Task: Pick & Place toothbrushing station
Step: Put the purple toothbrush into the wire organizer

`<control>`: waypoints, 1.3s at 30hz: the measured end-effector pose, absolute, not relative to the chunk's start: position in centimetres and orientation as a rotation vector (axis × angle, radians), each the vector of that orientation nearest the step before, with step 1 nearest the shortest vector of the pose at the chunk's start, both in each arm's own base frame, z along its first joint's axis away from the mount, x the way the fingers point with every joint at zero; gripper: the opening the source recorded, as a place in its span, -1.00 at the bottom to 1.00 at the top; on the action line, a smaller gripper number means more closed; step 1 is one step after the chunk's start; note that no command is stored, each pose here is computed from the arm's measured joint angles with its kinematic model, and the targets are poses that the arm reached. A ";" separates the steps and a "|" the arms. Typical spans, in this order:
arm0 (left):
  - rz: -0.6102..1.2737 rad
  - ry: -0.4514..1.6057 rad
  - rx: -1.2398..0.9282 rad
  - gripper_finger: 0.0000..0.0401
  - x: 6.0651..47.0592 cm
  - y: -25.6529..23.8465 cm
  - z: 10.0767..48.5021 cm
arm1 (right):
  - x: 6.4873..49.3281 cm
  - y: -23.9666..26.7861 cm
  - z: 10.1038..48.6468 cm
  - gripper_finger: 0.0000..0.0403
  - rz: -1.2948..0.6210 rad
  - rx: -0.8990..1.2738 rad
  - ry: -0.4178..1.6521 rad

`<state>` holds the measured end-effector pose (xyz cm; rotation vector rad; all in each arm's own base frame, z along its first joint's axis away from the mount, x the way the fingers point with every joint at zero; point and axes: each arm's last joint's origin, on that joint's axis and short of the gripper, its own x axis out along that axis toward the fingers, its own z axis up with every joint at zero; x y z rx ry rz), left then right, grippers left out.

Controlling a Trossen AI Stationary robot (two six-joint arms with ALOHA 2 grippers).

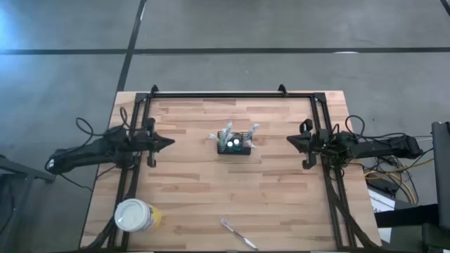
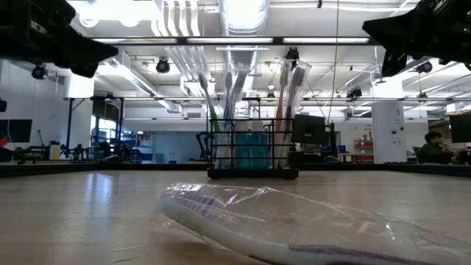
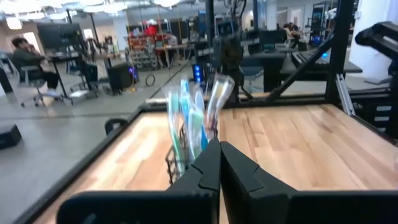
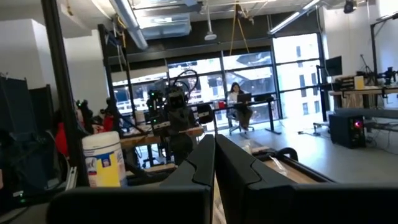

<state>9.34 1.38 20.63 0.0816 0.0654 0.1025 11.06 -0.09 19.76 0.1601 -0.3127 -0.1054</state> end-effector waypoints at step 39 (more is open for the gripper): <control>0.102 0.073 0.096 -0.96 9.6 1.4 16.8 | 11.4 -0.5 18.0 -0.96 -0.247 0.149 -0.132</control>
